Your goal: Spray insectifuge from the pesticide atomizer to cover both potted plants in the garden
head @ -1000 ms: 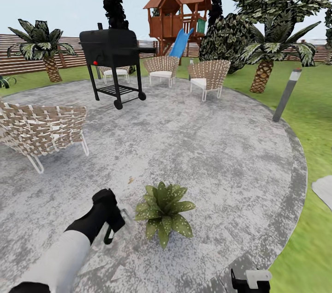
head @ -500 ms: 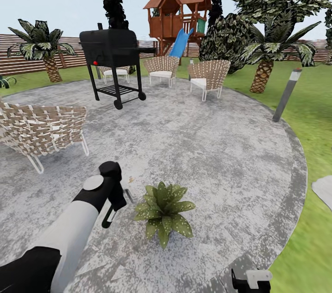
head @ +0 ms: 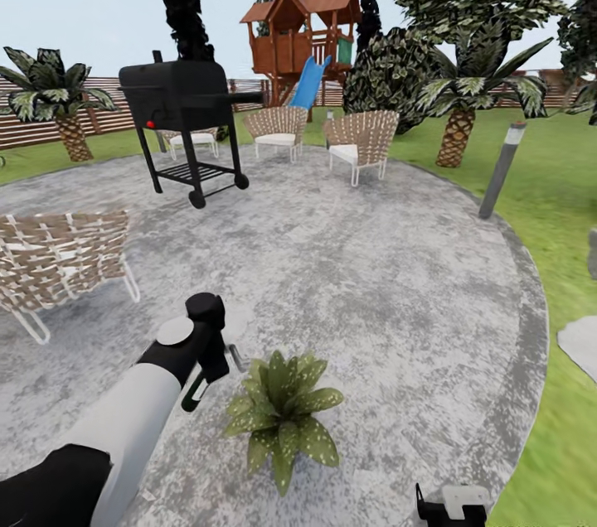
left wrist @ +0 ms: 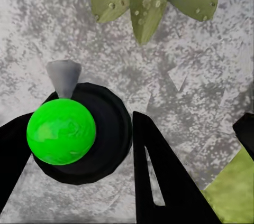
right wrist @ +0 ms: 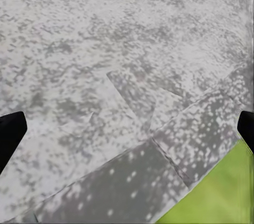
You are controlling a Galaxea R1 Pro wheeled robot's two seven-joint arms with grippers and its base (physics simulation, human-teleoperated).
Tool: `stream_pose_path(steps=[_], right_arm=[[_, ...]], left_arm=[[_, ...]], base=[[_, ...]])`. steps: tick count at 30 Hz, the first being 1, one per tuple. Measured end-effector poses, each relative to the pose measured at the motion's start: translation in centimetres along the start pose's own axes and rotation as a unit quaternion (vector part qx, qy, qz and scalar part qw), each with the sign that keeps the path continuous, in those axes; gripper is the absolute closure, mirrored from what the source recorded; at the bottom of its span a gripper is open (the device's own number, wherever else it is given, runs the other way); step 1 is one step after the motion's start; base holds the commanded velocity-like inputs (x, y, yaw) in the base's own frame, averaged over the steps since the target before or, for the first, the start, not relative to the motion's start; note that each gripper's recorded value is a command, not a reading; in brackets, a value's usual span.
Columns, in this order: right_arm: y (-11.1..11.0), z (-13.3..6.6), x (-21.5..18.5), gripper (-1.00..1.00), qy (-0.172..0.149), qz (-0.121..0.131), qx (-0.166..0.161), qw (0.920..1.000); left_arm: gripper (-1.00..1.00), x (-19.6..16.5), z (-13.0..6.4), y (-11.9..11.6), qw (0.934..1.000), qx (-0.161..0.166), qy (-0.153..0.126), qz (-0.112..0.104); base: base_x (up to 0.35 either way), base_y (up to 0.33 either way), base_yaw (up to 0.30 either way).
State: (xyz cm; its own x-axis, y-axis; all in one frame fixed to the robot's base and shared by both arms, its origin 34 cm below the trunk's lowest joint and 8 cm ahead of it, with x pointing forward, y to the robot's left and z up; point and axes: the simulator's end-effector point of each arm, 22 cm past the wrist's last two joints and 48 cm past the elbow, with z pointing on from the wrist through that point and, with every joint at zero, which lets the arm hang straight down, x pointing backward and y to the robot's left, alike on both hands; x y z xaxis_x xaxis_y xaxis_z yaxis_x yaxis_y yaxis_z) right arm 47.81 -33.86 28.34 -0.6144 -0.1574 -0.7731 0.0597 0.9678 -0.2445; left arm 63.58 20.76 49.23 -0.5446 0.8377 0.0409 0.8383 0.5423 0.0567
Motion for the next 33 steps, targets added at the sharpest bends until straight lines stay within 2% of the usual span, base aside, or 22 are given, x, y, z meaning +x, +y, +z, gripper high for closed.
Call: stream_pose_path(steps=[3, 9, 15, 19, 21, 33], right_arm=[[0.0, 0.0, 0.0, -1.0, 0.0, 0.0, 0.0, 1.0], [0.0, 0.0, 0.0, -1.0, 0.0, 0.0, 0.0, 1.0], [0.0, 0.0, 0.0, -1.0, 0.0, 0.0, 0.0, 1.0], [0.0, 0.0, 0.0, -1.0, 0.0, 0.0, 0.0, 1.0], [0.0, 0.0, 0.0, -1.0, 0.0, 0.0, 0.0, 1.0], [0.0, 0.0, 0.0, -1.0, 0.0, 0.0, 0.0, 1.0]], left_arm=[[1.0, 0.0, 0.2, -0.2, 0.9998, -0.007, 0.01, 0.014], [1.0, 0.0, 0.2, -0.3, 0.9997, -0.008, 0.014, 0.02], [1.0, -0.1, -0.6, -0.7, 0.9995, 0.011, 0.015, 0.026], [1.0, 0.0, -0.4, -1.1, 0.9965, -0.009, 0.049, 0.067], [1.0, -0.1, -0.4, -1.3, 0.9953, -0.014, 0.056, 0.077], [1.0, 0.0, -0.3, -1.3, 0.9944, -0.018, 0.063, 0.083]], base=[[0.071, 0.0, -0.272], [0.008, 0.0, -0.064], [0.0, 0.0, -0.002], [0.0, 0.0, 0.0], [0.025, 0.0, 0.0], [0.144, -0.091, 0.031]])
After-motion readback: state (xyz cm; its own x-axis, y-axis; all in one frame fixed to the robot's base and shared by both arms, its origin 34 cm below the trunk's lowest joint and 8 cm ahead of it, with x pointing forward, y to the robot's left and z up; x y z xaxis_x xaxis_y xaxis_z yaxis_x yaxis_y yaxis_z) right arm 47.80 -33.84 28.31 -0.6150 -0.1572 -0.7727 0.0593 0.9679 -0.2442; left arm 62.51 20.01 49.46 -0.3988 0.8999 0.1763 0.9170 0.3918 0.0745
